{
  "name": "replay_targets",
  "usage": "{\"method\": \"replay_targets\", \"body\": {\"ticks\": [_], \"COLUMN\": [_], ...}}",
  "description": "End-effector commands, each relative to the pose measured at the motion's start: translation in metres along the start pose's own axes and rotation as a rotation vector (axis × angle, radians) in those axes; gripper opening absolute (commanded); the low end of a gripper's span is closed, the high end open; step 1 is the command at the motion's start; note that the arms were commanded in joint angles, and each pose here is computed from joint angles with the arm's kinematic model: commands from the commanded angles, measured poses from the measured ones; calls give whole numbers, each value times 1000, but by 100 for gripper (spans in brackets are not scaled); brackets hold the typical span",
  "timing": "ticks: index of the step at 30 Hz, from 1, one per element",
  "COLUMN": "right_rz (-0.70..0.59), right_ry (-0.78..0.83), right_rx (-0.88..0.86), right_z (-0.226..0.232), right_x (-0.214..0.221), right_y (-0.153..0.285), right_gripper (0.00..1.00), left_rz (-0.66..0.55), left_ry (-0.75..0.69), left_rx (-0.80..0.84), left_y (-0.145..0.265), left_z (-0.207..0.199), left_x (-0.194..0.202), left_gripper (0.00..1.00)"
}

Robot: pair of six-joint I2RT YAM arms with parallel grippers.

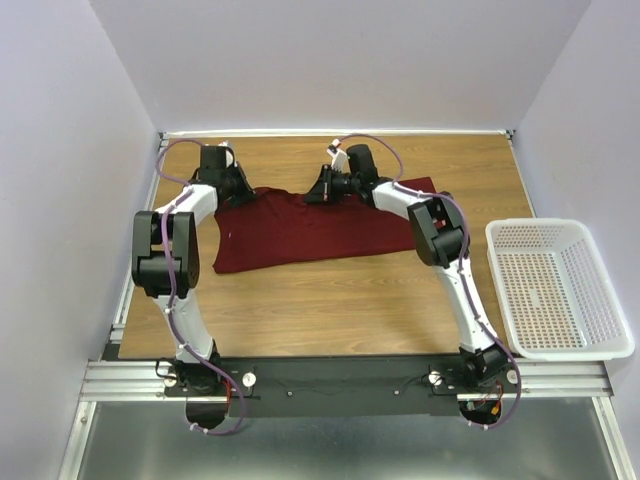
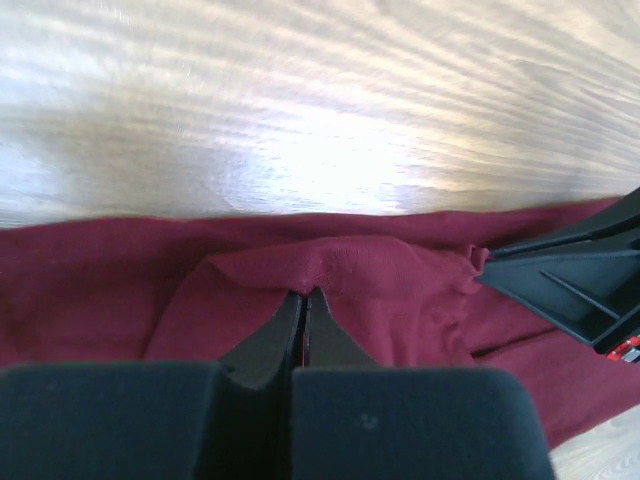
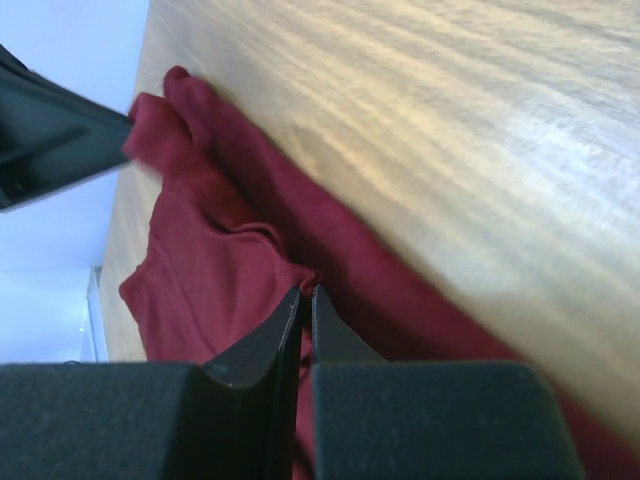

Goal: Fold and stack the t-shirts
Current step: Fold the tshirt

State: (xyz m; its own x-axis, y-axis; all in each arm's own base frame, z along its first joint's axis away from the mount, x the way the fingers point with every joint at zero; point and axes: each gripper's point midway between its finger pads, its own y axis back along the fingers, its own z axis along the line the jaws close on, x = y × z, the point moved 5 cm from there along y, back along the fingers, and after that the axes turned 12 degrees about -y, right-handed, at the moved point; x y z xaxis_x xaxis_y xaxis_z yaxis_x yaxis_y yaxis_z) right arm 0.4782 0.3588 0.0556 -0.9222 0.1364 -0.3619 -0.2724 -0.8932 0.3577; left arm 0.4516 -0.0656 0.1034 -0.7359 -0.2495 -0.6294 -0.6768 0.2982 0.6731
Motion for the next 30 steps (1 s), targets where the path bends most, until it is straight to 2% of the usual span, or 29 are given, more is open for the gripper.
{"method": "replay_targets", "body": {"ticks": [1, 6, 19, 30], "right_rz": [-55, -58, 22, 9], "right_ry": [125, 165, 203, 301], "right_rx": [-8, 8, 36, 198], "right_z": [36, 42, 34, 35], "right_x": [-11, -9, 17, 26], "right_y": [17, 27, 30, 37], "right_gripper": [13, 13, 14, 17], "left_rz": [3, 27, 97, 121], "left_ry": [-64, -32, -16, -27], "left_rx": [-36, -40, -10, -9], "left_y": [26, 37, 39, 46], "left_z": [3, 17, 21, 24], "left_x": [-10, 1, 22, 31], "left_gripper": [0, 0, 0, 0]}}
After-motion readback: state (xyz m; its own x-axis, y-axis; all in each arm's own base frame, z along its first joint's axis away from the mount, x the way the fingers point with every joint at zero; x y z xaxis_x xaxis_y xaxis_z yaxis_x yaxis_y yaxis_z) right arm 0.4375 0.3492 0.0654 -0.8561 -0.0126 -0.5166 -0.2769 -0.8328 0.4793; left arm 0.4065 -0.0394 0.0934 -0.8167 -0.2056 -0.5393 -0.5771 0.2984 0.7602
